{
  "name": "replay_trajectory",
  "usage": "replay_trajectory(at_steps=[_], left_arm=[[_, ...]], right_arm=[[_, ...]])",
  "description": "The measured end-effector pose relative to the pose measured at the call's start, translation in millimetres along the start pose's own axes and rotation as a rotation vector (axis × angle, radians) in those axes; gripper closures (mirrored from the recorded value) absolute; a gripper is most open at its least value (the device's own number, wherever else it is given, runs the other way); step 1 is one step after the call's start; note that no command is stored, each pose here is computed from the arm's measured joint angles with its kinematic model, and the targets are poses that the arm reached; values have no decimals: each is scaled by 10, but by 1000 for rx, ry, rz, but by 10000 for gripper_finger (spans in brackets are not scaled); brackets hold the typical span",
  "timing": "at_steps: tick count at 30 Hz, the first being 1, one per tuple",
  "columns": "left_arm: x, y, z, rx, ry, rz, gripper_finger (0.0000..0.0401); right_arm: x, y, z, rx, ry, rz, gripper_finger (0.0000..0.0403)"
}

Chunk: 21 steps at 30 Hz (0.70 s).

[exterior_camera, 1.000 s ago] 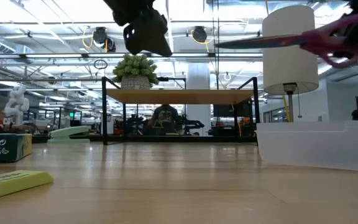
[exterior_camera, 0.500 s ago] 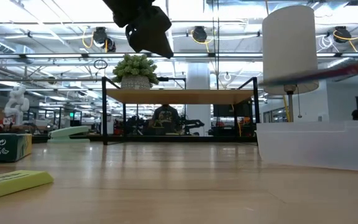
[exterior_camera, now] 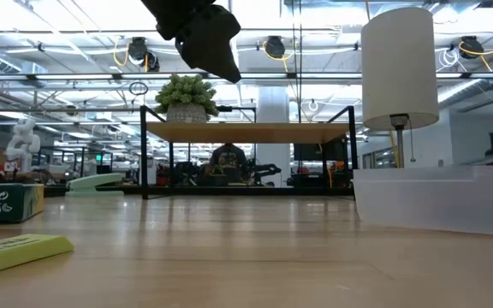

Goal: Pack school essentials
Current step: Put the purple scissors into the purple supply box

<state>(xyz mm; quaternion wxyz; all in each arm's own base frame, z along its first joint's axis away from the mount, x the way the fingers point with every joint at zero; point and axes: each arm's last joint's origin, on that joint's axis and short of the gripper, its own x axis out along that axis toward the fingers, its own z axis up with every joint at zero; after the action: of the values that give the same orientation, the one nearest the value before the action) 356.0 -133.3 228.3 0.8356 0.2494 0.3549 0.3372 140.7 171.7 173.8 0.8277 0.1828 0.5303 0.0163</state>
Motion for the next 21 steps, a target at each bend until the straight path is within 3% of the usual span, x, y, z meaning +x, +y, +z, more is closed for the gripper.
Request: replay_trajectory(at_steps=[21], left_arm=[[3,0,2,-9,-1,-1,130]], right_arm=[[234,-36,111,-60,-6,-52,324]])
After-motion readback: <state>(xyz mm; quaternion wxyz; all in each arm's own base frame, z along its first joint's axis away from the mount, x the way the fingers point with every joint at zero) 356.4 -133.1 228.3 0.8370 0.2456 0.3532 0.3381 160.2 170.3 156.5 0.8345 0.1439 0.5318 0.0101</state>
